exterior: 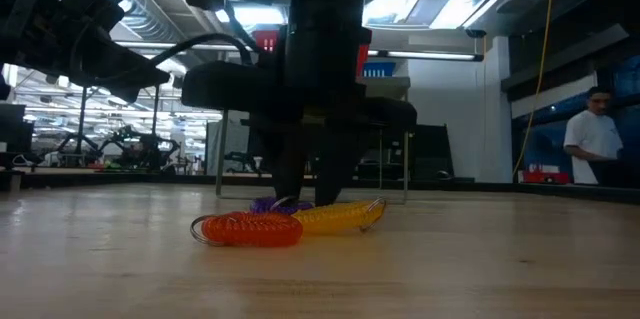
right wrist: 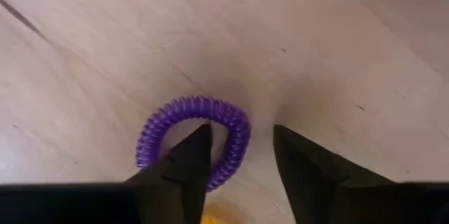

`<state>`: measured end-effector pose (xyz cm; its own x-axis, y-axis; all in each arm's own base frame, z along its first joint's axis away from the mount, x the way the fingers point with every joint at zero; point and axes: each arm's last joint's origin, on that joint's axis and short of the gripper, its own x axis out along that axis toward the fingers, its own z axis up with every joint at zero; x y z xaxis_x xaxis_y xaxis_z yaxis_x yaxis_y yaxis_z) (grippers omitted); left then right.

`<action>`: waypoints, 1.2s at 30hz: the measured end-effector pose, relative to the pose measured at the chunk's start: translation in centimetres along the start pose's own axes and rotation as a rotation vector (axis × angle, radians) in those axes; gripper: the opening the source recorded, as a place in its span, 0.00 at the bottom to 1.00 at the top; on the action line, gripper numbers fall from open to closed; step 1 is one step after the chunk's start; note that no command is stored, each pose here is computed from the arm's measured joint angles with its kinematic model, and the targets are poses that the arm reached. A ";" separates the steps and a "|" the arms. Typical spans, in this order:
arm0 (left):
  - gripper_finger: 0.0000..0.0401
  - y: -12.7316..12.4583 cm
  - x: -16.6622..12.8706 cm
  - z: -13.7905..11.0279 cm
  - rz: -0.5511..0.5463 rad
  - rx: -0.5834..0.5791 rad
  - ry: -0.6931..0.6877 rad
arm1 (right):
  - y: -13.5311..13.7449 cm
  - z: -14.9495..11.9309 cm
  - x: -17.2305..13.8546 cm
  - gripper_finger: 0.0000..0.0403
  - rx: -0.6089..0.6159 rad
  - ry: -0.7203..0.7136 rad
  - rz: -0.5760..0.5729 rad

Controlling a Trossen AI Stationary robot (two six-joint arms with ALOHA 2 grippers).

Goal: Pick & Place Office Desk Supplies
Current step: Put the spring keychain into the red bin

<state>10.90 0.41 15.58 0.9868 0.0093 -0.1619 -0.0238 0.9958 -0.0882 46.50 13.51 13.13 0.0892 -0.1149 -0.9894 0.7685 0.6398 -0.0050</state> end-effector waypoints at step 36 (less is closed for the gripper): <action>0.37 0.0 0.0 0.0 0.000 0.000 0.001 | -12.0 6.7 -26.7 0.01 0.142 -0.697 0.134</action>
<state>10.90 0.41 15.57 0.9866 0.0097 -0.1631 -0.0243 0.9958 -0.0882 39.18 3.77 40.55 0.5358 -0.5305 -0.6569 0.7931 0.5832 0.1760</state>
